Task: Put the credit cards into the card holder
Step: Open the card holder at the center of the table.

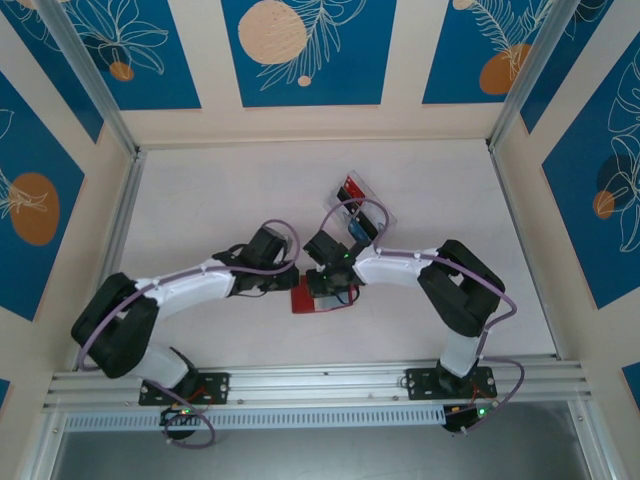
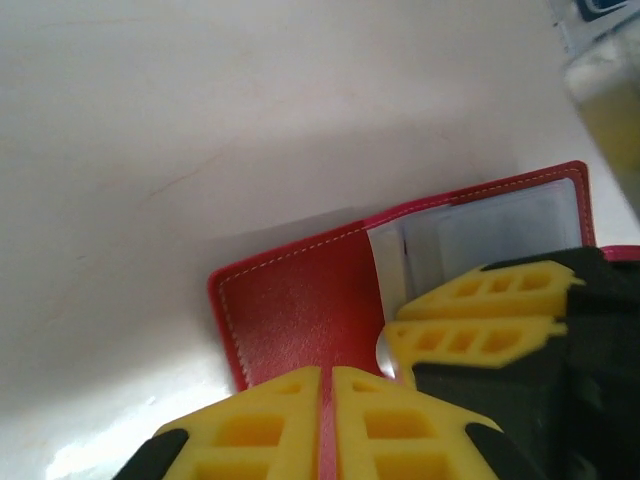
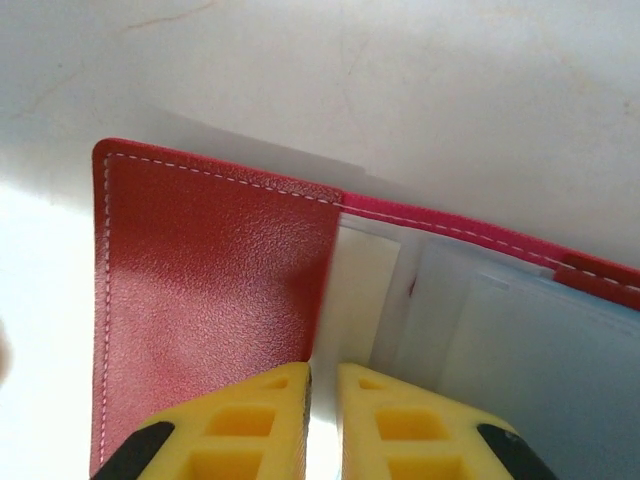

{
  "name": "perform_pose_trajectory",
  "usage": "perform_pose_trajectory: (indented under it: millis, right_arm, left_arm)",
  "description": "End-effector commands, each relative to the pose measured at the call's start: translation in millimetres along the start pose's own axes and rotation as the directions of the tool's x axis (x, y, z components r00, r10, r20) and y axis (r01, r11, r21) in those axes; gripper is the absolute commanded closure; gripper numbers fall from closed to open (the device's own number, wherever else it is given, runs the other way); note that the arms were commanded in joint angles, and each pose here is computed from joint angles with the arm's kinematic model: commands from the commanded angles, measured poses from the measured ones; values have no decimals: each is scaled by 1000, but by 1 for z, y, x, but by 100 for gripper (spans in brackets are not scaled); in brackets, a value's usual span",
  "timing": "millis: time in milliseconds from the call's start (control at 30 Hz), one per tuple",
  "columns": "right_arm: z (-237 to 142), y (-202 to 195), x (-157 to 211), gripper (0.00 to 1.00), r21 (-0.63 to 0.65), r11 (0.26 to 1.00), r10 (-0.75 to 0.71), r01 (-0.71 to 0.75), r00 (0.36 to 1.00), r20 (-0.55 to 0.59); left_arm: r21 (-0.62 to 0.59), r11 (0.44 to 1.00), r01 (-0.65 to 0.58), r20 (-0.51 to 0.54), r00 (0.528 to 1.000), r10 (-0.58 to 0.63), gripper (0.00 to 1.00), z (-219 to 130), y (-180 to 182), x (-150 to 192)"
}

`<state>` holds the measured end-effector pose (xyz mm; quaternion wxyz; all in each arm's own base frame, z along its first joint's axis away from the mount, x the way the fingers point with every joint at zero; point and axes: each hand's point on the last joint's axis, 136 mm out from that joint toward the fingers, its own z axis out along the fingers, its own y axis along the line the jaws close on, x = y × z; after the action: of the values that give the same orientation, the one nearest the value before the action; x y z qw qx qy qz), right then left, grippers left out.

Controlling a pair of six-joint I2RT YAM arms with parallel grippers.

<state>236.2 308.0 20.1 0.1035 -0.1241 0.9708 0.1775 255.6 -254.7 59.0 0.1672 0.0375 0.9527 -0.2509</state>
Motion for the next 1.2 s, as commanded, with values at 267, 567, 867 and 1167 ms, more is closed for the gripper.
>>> perform_pose_trajectory:
  millis: [267,567,867,1167]
  right_arm:
    - [-48,9,0,71,-111,992,-65,66,998,16]
    - [-45,-38,-12,94,86,996,-24,23,1000,10]
    - [-26,-73,-6,100,260,965,28,-25,1000,-7]
    - [-30,-89,-4,100,328,943,56,-61,998,23]
  left_arm:
    - [-53,998,36,-95,995,-41,96,51,28,21]
    - [-38,997,68,-103,992,-71,96,54,39,41]
    - [-33,998,57,-103,993,-60,96,53,38,43]
    - [-36,998,55,-106,993,-59,96,56,39,45]
